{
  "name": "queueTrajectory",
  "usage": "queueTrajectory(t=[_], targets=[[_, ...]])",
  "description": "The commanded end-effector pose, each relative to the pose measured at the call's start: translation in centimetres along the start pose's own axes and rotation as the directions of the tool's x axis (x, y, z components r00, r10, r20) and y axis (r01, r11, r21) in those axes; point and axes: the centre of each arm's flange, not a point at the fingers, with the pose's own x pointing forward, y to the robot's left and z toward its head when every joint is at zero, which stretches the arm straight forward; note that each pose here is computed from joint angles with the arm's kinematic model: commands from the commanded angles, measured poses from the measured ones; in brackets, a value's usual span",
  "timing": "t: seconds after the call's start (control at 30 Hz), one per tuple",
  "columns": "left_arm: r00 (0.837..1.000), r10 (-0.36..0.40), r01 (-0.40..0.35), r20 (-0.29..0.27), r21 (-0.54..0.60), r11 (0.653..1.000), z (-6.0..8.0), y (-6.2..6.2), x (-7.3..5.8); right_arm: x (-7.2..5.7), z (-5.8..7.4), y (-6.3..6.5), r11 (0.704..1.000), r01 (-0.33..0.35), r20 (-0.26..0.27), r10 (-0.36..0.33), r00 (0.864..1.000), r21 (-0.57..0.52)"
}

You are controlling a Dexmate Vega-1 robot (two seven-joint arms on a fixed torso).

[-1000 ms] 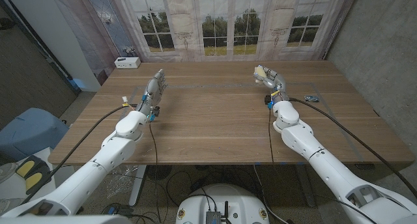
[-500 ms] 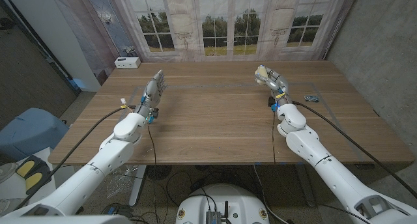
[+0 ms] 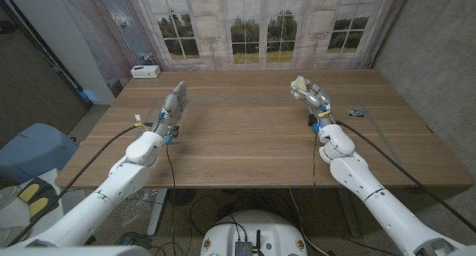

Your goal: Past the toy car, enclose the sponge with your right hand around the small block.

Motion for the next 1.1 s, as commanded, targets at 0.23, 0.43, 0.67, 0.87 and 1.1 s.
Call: queueTrajectory(t=[0.23, 0.43, 0.67, 0.87, 1.1], targets=[[0.999, -0.029, 0.029, -0.019, 0.009, 1.0, 0.4, -0.6, -1.8, -2.7, 0.0, -0.5, 0.991, -0.045, 0.012, 0.044, 0.999, 0.125], [0.998, -0.038, 0.039, -0.041, 0.012, 0.999, 0.4, -0.6, -2.2, -3.3, -0.3, -0.7, 0.985, -0.047, 0.014, 0.046, 0.999, 0.164], [0.997, -0.058, 0.059, -0.06, 0.014, 0.998, 0.3, -0.4, -2.0, -3.6, -0.2, -0.8, 0.983, -0.047, 0.022, 0.044, 0.999, 0.176], [0.994, -0.078, 0.078, -0.073, 0.001, 0.997, -0.3, -0.4, -1.6, -4.2, -0.4, -0.5, 0.983, -0.04, 0.014, 0.039, 0.999, 0.177], [0.992, -0.099, 0.099, -0.073, -0.003, 0.995, -0.7, -0.3, -1.3, -5.4, -0.4, -0.2, 0.988, -0.027, 0.011, 0.026, 1.0, 0.152]])
